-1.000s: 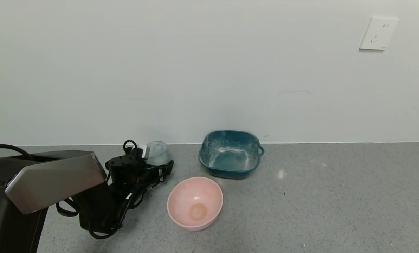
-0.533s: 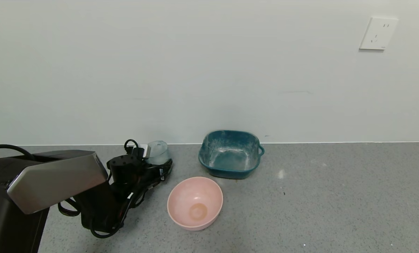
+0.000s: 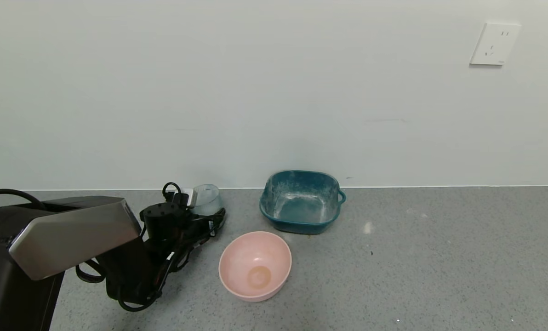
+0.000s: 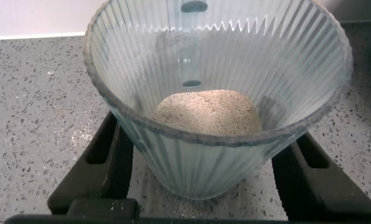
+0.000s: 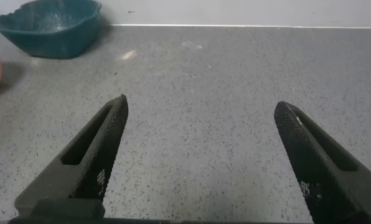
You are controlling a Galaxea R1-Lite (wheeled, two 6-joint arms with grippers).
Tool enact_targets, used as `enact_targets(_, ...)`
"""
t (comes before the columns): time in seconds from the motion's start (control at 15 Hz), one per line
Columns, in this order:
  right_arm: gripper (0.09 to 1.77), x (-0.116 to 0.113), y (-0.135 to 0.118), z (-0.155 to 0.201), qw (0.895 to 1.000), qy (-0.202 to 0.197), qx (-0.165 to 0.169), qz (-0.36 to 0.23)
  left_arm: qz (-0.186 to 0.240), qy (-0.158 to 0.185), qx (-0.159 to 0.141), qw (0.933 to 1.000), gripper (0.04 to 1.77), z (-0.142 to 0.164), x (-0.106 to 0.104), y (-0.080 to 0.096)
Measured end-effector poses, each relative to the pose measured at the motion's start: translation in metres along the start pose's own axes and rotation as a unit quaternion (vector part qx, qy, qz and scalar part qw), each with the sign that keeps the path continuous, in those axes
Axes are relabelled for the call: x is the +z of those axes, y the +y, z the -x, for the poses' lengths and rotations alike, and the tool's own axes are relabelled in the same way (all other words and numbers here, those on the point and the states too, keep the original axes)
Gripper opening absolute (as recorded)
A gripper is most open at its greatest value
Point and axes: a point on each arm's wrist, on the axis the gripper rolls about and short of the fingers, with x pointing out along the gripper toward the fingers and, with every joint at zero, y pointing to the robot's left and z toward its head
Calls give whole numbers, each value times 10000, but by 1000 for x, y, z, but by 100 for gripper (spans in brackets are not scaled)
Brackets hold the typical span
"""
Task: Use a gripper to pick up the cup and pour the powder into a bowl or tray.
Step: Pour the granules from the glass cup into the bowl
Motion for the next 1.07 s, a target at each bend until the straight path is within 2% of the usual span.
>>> enact_targets(0.33, 171, 0, 0, 0, 10000, 0, 2, -2, -19, 77, 69, 9999, 129, 4, 9, 0)
enact_targets(0.47, 171, 0, 0, 0, 10000, 0, 0, 0, -32, 154, 109, 9998, 129, 8, 19, 0)
enact_targets(0.67, 171, 0, 0, 0, 10000, 0, 0, -2, -90, 302, 135, 9994, 129, 18, 46, -3)
enact_targets(1.07, 171, 0, 0, 0, 10000, 0, 0, 0, -605, 153, 163, 9979, 129, 27, 102, -41)
